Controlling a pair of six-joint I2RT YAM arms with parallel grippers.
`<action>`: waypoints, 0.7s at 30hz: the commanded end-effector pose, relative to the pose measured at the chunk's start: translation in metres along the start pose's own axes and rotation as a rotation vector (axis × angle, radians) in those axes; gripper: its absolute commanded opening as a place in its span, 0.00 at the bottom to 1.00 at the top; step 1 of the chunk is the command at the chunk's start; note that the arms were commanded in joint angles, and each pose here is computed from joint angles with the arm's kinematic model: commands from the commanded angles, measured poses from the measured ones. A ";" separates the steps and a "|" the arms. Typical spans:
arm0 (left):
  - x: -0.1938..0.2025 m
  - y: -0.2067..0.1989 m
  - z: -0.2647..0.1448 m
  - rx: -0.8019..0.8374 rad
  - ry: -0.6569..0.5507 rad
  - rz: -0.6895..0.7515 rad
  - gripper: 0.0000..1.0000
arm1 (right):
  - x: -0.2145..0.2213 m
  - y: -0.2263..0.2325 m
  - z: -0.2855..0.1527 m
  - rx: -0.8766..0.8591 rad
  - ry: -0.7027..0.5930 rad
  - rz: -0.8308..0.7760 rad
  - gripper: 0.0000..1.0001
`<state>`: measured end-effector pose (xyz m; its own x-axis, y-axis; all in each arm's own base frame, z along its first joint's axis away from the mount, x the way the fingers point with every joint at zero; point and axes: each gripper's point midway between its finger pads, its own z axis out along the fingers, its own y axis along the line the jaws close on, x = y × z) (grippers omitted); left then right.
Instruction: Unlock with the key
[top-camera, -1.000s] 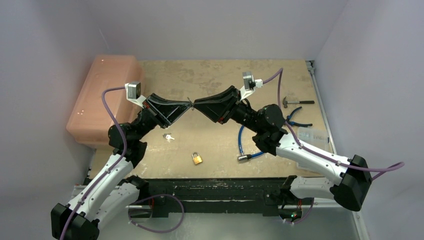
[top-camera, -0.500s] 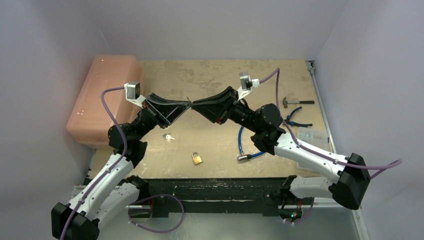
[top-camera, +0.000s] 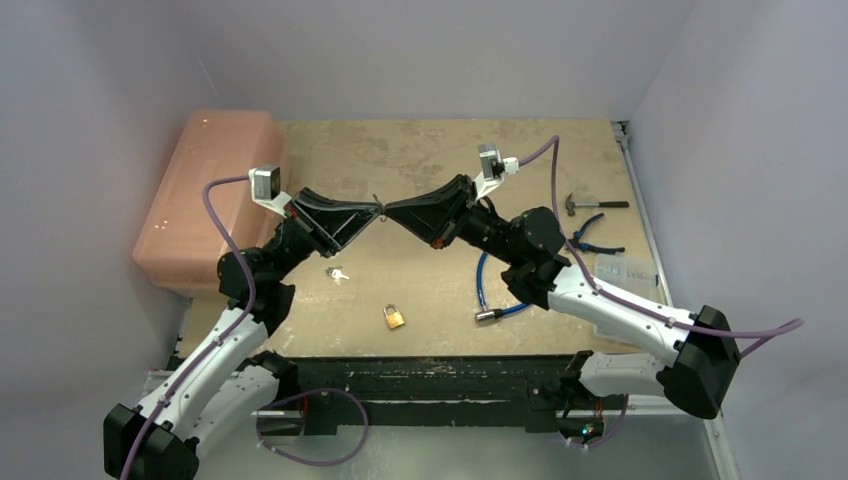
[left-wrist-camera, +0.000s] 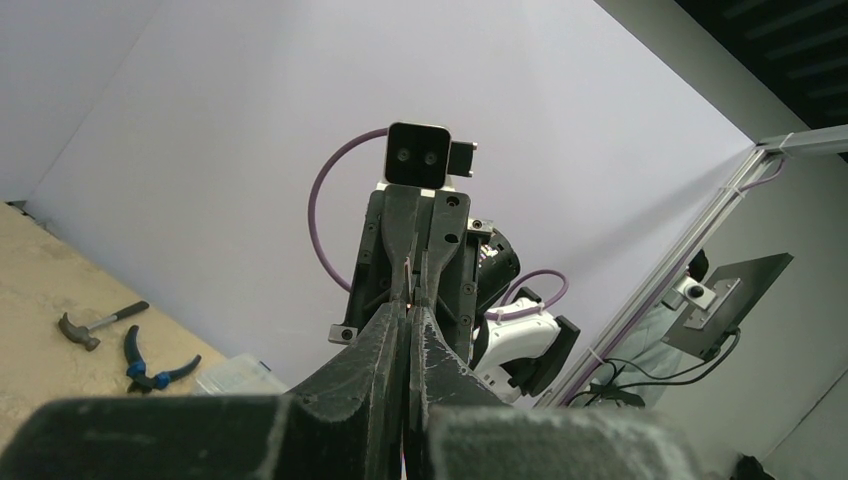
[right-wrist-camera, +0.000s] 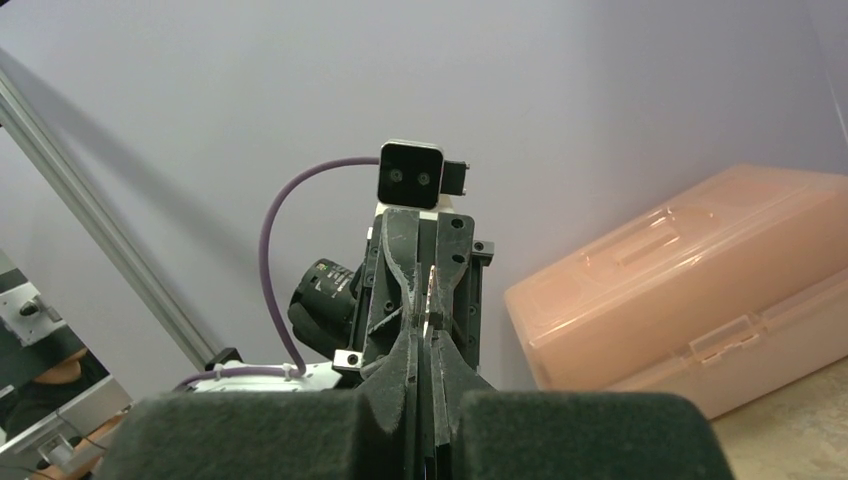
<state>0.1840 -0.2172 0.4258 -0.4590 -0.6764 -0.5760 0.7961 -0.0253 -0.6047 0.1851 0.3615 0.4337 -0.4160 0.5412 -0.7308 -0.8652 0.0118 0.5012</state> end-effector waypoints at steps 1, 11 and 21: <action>0.001 -0.008 -0.002 0.036 -0.001 0.009 0.00 | -0.012 0.017 0.005 -0.064 -0.021 -0.021 0.00; 0.004 -0.003 -0.003 -0.019 0.036 0.058 0.28 | -0.006 0.013 -0.009 -0.023 -0.001 -0.030 0.00; 0.006 0.001 -0.010 -0.117 0.085 0.142 0.61 | 0.002 0.005 -0.031 0.047 0.021 -0.032 0.00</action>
<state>0.1860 -0.2175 0.4063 -0.4433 -0.6271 -0.6405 0.7724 0.0953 -0.6279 0.1713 0.3463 0.4188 -0.4266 0.5071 -0.7490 -0.8588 0.0327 0.5113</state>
